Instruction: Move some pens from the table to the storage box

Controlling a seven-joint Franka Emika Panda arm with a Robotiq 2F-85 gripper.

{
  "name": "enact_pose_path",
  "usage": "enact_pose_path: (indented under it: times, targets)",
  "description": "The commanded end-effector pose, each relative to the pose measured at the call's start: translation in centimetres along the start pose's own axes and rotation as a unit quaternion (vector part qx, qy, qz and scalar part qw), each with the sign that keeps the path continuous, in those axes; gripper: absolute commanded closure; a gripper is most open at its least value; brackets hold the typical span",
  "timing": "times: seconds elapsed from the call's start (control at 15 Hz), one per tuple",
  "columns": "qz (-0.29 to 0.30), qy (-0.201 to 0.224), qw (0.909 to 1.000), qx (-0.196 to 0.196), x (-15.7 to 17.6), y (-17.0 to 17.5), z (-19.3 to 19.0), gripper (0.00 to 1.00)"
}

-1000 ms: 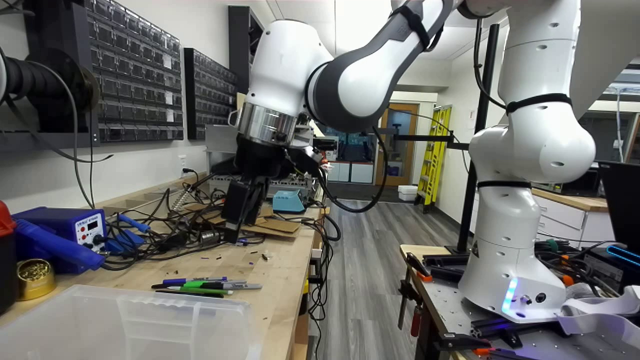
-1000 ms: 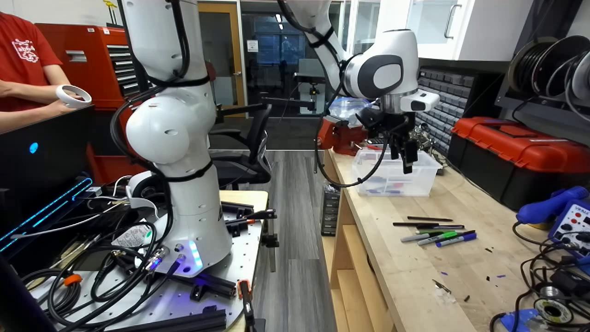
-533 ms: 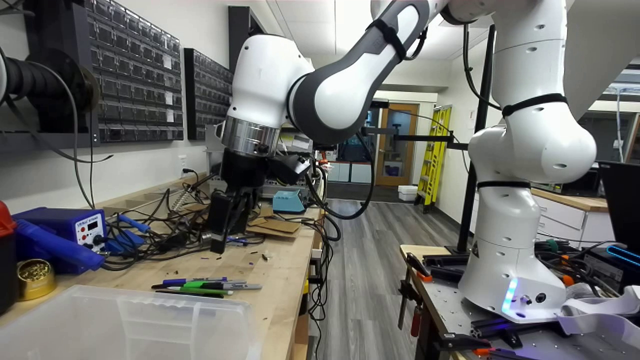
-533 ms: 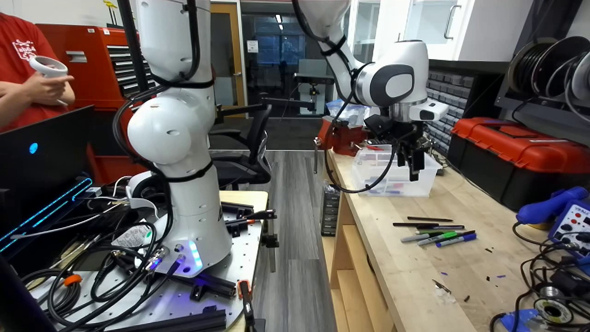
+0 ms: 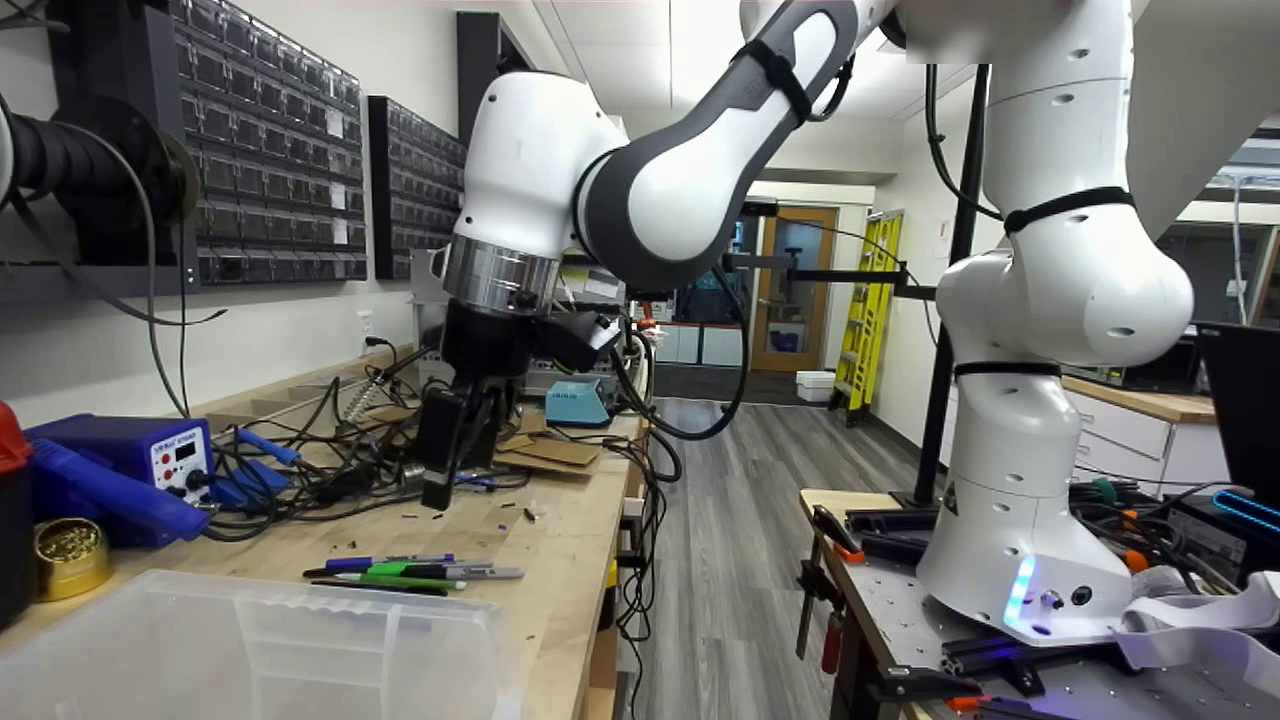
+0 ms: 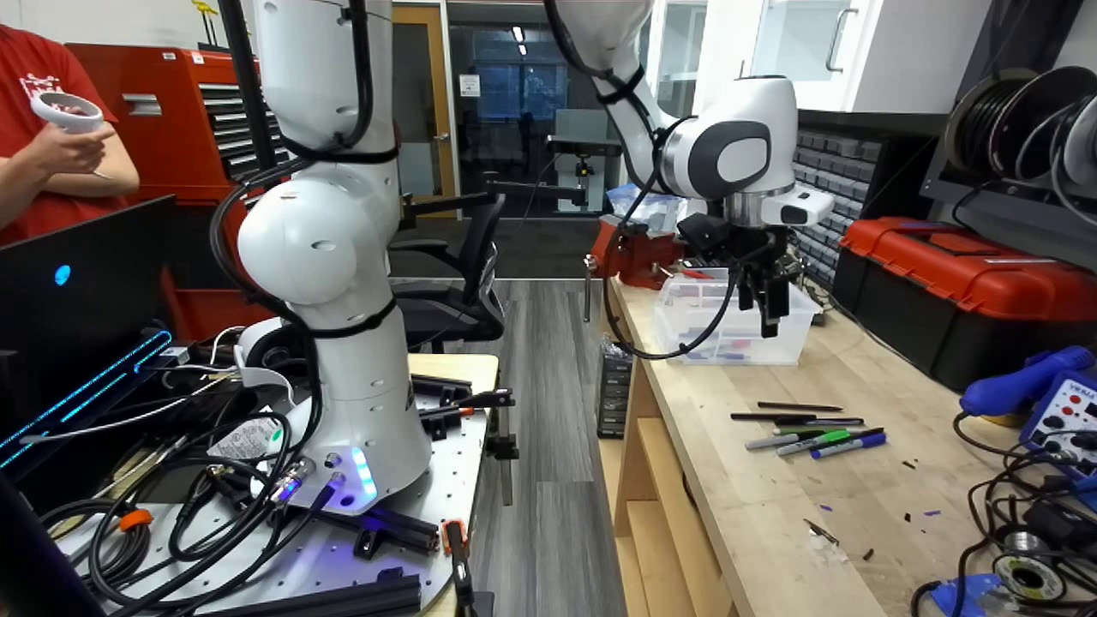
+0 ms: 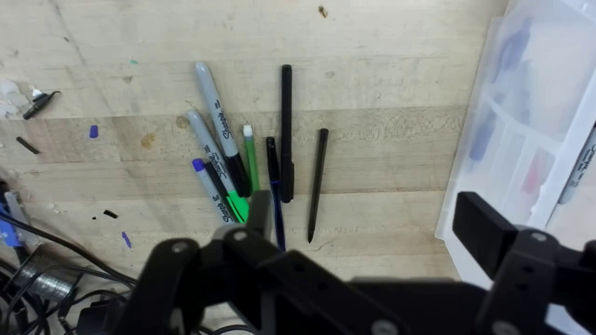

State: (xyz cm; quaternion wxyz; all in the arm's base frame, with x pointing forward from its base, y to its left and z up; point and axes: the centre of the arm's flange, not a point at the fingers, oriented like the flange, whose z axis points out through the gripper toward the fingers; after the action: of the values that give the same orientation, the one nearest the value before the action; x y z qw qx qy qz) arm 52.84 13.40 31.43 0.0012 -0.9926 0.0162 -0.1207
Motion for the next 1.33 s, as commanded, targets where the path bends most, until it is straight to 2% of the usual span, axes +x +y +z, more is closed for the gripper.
enact_pose_path:
  times: [0.0,0.73,1.27]
  targets:
    - [-0.004,-0.018,0.9998,-0.009,0.7,-0.5,1.9,0.0]
    - [-0.002,-0.047,0.9985,-0.029,3.3,-0.7,8.2,0.0]
    - [0.006,-0.073,0.9964,-0.043,3.9,0.0,11.7,0.0]
